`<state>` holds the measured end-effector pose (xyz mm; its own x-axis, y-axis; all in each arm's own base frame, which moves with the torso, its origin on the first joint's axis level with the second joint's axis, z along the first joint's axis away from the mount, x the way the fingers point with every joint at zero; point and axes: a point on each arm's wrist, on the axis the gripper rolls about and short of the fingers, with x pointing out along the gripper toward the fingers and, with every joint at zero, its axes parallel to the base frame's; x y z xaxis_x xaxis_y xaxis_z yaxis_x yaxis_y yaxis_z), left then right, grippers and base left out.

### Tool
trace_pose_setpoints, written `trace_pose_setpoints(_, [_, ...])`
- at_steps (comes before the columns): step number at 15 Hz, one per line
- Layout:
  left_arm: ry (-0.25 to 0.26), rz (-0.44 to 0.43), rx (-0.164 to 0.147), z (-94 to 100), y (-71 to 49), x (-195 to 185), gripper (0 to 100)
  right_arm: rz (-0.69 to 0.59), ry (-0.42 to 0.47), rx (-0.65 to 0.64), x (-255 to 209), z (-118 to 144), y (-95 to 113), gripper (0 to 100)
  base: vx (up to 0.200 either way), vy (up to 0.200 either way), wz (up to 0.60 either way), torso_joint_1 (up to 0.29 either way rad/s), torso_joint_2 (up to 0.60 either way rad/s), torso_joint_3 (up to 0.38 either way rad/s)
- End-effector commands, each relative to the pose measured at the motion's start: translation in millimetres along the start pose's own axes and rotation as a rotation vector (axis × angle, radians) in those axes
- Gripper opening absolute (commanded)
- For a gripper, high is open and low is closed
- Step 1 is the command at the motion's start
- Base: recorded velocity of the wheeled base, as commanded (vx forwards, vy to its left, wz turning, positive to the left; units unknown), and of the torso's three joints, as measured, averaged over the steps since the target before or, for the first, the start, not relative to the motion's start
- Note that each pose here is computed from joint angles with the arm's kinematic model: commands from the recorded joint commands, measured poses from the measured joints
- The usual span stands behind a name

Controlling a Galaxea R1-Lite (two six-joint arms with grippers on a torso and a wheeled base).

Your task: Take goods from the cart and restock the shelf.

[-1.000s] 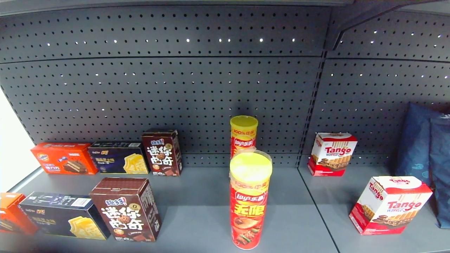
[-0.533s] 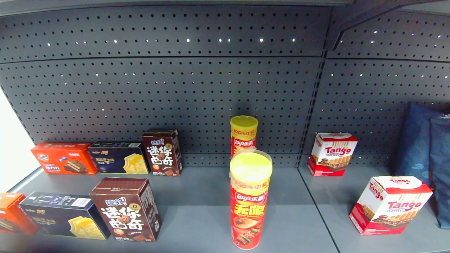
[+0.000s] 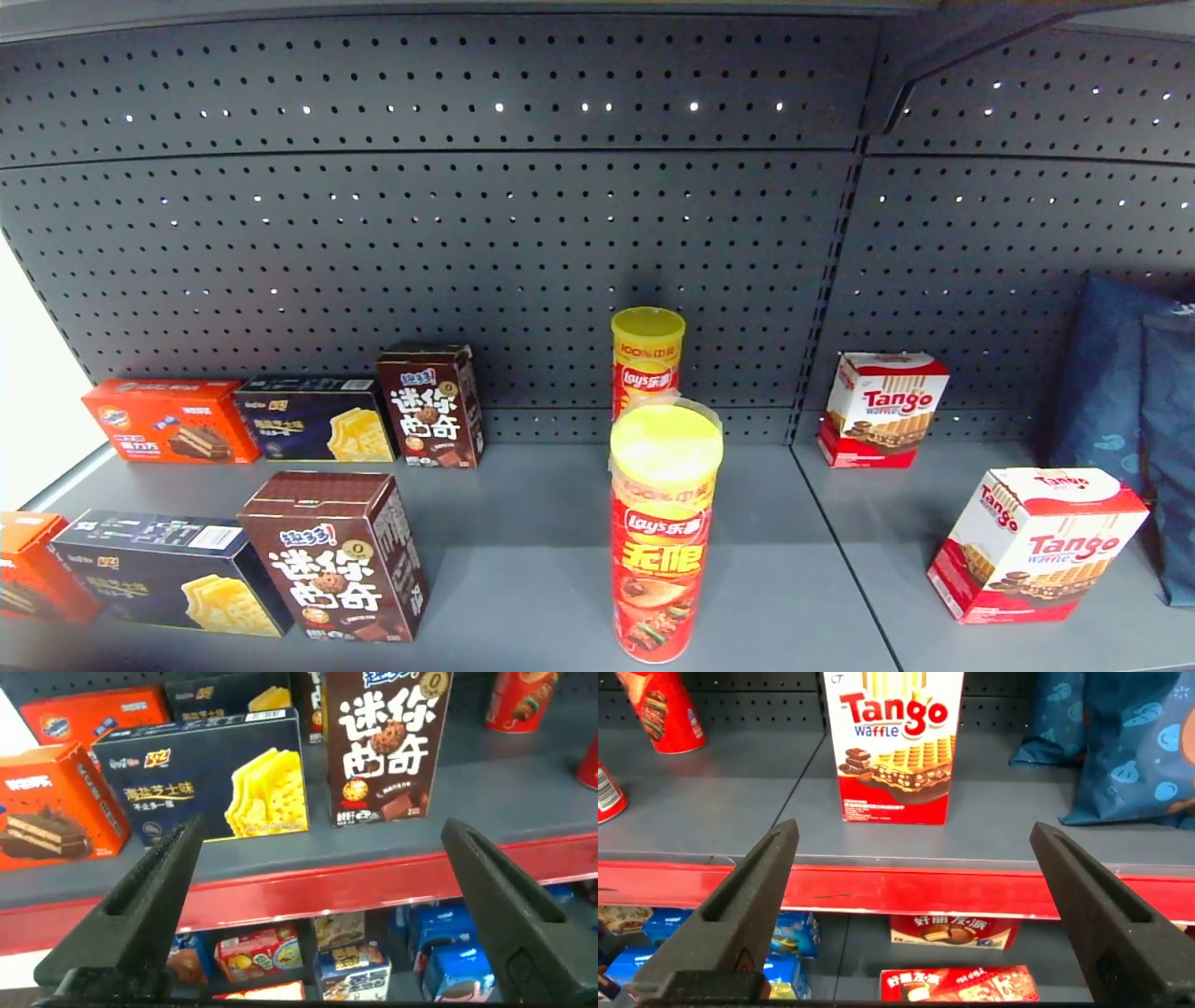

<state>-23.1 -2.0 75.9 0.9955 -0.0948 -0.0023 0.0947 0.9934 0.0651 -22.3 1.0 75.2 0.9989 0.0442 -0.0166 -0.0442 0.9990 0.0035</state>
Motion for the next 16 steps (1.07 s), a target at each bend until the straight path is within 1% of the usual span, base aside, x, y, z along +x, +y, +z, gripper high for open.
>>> trace_pose_setpoints(1, [0.001,0.01,-0.015,-0.4,0.2,0.1,100,0.0,0.002,0.0,0.1,0.0,0.0,100,0.0,0.0,0.0,0.0,0.0,0.0])
trace_pose_setpoints(2, [0.002,0.033,-0.033,-0.5,0.7,0.1,100,0.0,0.002,0.0,0.1,0.0,0.0,100,0.0,0.0,0.0,0.0,0.0,0.0])
trace_pose_setpoints(3, [0.001,0.044,-0.042,-0.3,0.9,0.1,100,0.0,0.002,0.0,0.1,0.0,0.0,100,0.0,0.0,0.0,0.0,0.0,0.0])
trace_pose_setpoints(6, [0.001,0.05,-0.047,-0.3,1.0,0.1,100,0.0,0.002,0.0,0.1,0.0,0.0,100,0.0,0.0,0.0,0.0,0.0,0.0])
trace_pose_setpoints(8, [0.002,0.072,-0.058,-0.6,1.5,0.2,100,0.0,0.002,0.0,0.1,0.0,0.0,100,0.0,0.0,0.0,0.0,0.0,0.0])
trace_pose_setpoints(11, [0.002,0.073,-0.058,-0.6,1.6,0.2,100,0.0,0.002,0.0,0.1,0.0,0.0,100,0.0,0.0,0.0,0.0,0.0,0.0])
trace_pose_setpoints(12, [0.002,0.069,-0.05,-0.6,1.5,0.2,100,0.0,0.002,0.0,0.1,0.0,0.0,100,0.0,0.0,0.0,0.0,0.0,0.0])
trace_pose_setpoints(13, [0.002,0.063,-0.047,-0.6,1.4,0.2,100,0.0,0.002,0.0,0.1,0.0,0.0,100,-0.2,0.0,0.0,0.007,0.0,-0.002])
trace_pose_setpoints(14, [0.0,0.064,-0.051,-0.2,1.4,0.1,100,0.0,0.002,0.0,0.1,0.0,0.0,100,-0.2,0.0,0.0,0.007,0.01,0.002])
trace_pose_setpoints(16, [0.002,0.064,-0.051,-0.6,1.4,0.2,100,0.0,0.002,-0.001,0.1,0.0,0.0,100,0.0,0.0,0.0,0.0,0.0,0.0])
